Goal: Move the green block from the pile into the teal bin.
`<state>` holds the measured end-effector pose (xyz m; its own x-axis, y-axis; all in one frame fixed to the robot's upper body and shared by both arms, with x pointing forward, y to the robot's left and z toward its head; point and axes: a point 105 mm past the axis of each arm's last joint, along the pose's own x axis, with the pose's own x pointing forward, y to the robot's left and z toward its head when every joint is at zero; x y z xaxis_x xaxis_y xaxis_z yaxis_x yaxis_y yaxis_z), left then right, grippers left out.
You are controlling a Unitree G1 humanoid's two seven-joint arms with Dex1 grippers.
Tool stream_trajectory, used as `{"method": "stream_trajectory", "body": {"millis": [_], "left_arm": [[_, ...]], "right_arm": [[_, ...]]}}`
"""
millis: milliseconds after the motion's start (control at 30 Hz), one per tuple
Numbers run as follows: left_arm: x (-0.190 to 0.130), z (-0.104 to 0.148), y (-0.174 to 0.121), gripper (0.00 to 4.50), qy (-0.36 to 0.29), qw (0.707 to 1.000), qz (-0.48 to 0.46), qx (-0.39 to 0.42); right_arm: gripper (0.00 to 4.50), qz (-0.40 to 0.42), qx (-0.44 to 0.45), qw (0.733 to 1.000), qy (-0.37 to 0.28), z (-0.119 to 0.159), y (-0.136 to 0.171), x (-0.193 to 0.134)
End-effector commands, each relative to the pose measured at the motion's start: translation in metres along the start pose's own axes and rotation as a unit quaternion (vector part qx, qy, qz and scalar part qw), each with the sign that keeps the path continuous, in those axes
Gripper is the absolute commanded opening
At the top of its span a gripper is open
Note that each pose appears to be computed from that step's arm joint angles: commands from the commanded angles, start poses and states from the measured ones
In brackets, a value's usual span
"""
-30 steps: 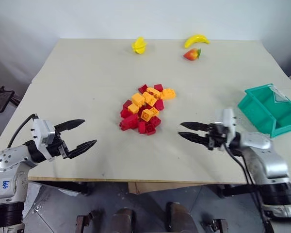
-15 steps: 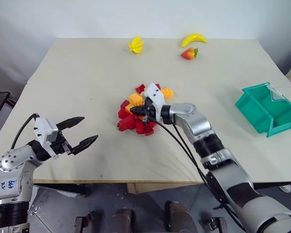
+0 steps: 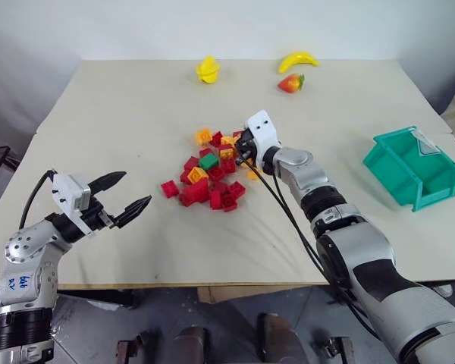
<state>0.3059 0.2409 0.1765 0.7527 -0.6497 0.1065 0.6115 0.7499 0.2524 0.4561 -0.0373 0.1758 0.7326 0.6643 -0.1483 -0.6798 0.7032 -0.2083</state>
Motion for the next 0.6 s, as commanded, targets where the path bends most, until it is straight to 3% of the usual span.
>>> {"method": "stream_trajectory", "body": {"millis": [33,167,367,500,600], "left_arm": [[-0.001,0.004,0.005,4.50,-0.007,1.000,0.008,0.006],[0.001,0.003,0.006,4.50,-0.005,1.000,0.000,0.003],[-0.002,-0.001,0.013,4.50,0.007,1.000,0.005,0.007],[-0.005,-0.008,0.018,4.50,0.028,0.999,-0.004,0.018],[-0.006,-0.008,0.021,4.50,0.032,0.999,-0.007,0.024]], "right_arm": [[0.05,0.095,-0.001,0.995,-0.024,0.005,0.025,-0.004],[0.05,0.167,-0.013,0.986,-0.022,-0.007,0.043,-0.025],[0.05,0.154,-0.002,0.980,-0.124,0.018,0.021,-0.085],[0.87,0.145,-0.011,0.980,-0.133,0.011,0.010,-0.142],[1.93,0.125,-0.013,0.986,-0.109,-0.002,0.008,-0.173]]}}
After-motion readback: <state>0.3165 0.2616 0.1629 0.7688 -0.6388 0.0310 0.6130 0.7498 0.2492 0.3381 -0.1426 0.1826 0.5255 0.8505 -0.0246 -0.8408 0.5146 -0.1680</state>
